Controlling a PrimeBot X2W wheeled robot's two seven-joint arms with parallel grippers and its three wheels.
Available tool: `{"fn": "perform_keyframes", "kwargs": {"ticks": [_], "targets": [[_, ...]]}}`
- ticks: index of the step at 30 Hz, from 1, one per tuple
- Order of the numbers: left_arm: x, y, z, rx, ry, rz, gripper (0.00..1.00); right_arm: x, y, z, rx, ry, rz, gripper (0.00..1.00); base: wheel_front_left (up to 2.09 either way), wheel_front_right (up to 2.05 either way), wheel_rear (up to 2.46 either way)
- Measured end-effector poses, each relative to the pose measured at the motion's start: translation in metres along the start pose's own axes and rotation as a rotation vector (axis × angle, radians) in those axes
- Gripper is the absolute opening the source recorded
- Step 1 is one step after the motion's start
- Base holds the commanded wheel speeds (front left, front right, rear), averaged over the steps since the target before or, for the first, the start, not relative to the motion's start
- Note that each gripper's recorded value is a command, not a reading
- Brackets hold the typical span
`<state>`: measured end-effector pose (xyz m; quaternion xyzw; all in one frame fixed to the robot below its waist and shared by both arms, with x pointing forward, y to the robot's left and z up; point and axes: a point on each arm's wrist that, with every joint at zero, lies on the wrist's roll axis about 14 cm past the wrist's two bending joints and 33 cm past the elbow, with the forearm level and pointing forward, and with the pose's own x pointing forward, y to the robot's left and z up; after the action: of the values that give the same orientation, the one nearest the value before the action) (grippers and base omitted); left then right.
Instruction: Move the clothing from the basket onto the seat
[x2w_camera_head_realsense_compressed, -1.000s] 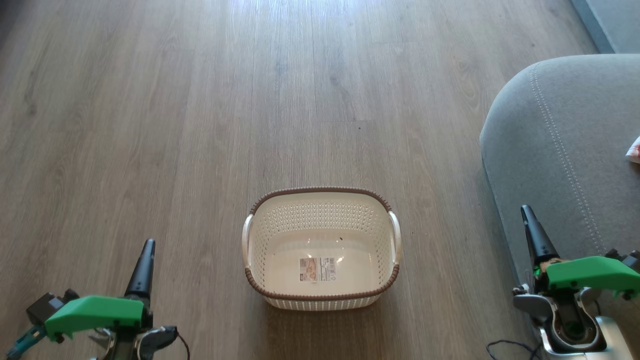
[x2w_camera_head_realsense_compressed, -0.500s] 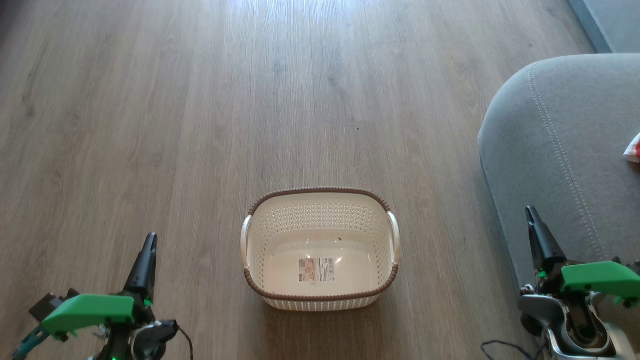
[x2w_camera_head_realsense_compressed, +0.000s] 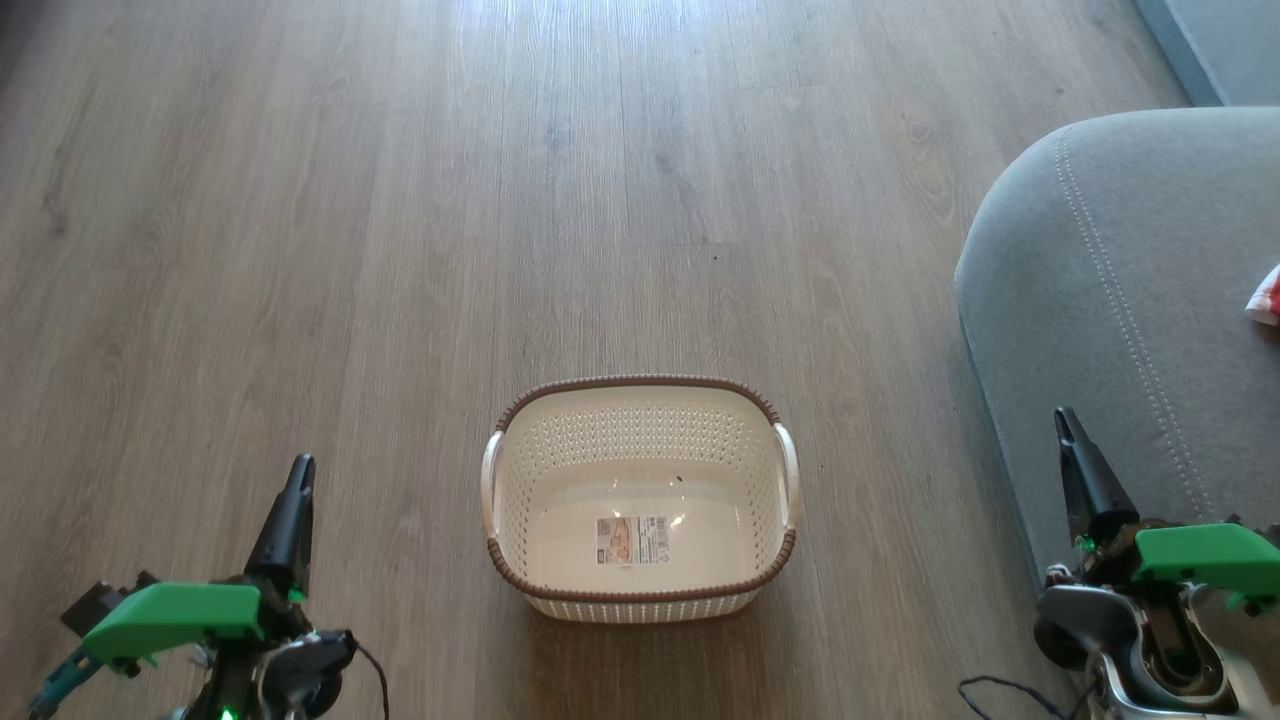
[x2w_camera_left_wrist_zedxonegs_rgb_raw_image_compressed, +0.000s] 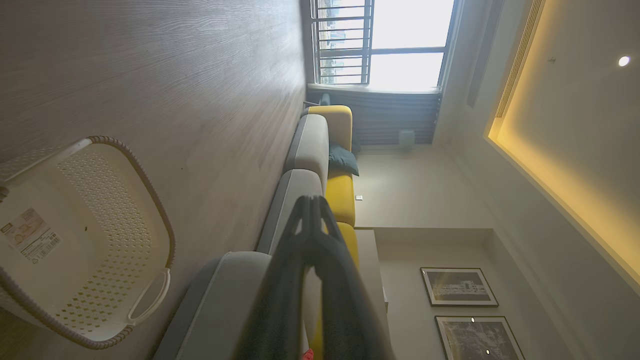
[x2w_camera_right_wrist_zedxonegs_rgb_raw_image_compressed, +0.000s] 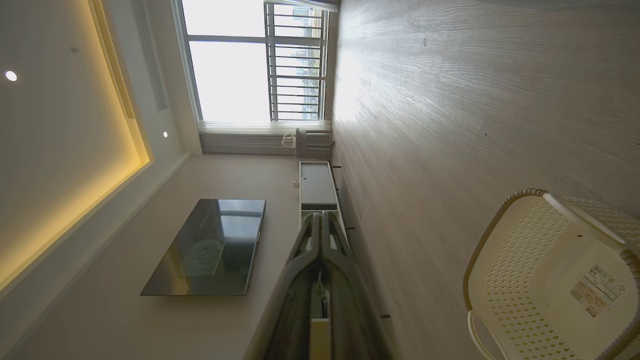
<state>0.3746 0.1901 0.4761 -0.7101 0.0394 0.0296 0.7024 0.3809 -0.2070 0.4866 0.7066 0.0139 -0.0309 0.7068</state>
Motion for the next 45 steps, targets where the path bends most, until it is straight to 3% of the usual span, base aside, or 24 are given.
{"fn": "perform_keyframes", "kwargs": {"ticks": [45], "targets": [[0.0,0.0,-0.0001,0.0,0.0,0.0,0.0,0.0,0.0,0.0001,0.0,0.0,0.0,0.0,0.0,0.0,0.0]]}}
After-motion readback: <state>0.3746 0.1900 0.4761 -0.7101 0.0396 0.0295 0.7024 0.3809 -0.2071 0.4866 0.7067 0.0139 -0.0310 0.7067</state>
